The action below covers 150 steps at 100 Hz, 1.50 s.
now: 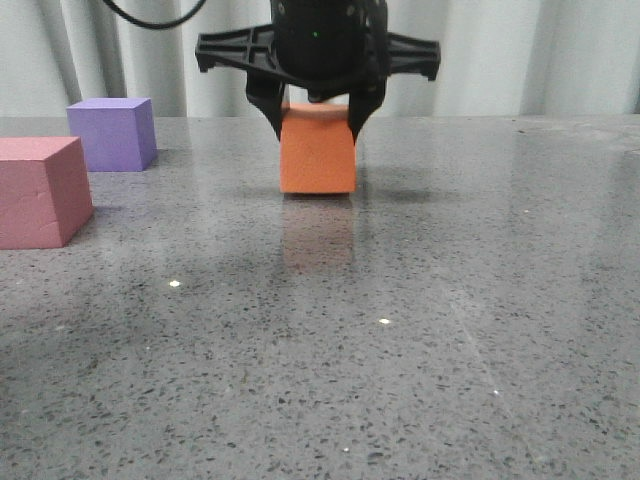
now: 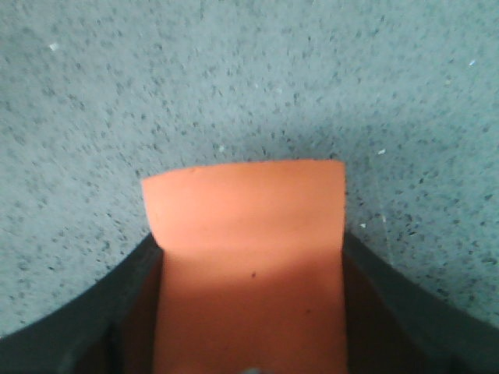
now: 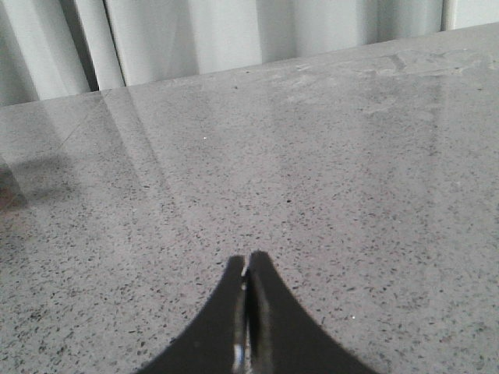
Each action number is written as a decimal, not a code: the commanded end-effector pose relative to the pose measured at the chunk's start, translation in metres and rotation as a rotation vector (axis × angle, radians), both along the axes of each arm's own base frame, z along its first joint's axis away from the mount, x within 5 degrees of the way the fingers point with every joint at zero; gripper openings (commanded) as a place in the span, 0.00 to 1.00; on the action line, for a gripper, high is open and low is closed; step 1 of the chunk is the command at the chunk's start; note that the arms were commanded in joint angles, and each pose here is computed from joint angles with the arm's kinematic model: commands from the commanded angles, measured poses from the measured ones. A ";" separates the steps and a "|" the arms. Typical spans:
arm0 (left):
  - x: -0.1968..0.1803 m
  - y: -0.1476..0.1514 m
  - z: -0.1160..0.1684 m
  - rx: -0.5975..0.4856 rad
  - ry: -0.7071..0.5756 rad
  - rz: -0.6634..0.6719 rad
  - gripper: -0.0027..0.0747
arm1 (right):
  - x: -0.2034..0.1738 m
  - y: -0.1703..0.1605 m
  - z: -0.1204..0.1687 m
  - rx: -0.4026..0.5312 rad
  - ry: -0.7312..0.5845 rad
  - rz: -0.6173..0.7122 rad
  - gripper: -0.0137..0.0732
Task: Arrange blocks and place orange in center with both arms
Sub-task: 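Lower the left gripper over the orange cube and close on it, then carry the orange cube with the left gripper toward the purple cube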
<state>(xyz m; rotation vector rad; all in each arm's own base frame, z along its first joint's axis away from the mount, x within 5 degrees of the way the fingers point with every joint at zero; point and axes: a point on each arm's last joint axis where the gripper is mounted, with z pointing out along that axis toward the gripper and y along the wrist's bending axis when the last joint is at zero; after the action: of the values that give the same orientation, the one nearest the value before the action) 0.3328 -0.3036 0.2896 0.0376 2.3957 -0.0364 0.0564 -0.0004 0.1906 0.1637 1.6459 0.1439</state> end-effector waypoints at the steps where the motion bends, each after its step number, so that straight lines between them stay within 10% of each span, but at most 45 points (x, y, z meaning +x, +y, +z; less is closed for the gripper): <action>1: -0.010 0.016 0.063 -0.054 -0.162 -0.030 0.22 | -0.002 0.000 0.013 -0.022 -0.118 -0.004 0.08; 43: -0.009 0.104 0.123 0.022 -0.252 0.057 0.24 | -0.002 0.000 0.013 -0.022 -0.118 -0.004 0.08; 99: -0.028 0.187 0.070 -0.011 -0.224 0.105 0.24 | -0.002 0.000 0.013 -0.022 -0.118 -0.004 0.08; 150: -0.022 0.187 0.051 -0.015 -0.230 0.052 0.24 | -0.002 0.000 0.013 -0.022 -0.118 -0.004 0.08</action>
<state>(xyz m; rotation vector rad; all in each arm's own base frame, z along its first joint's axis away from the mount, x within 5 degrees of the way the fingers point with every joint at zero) 0.3125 -0.1174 0.3230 -0.0621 2.2579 0.0182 0.0564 -0.0004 0.1906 0.1637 1.6459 0.1439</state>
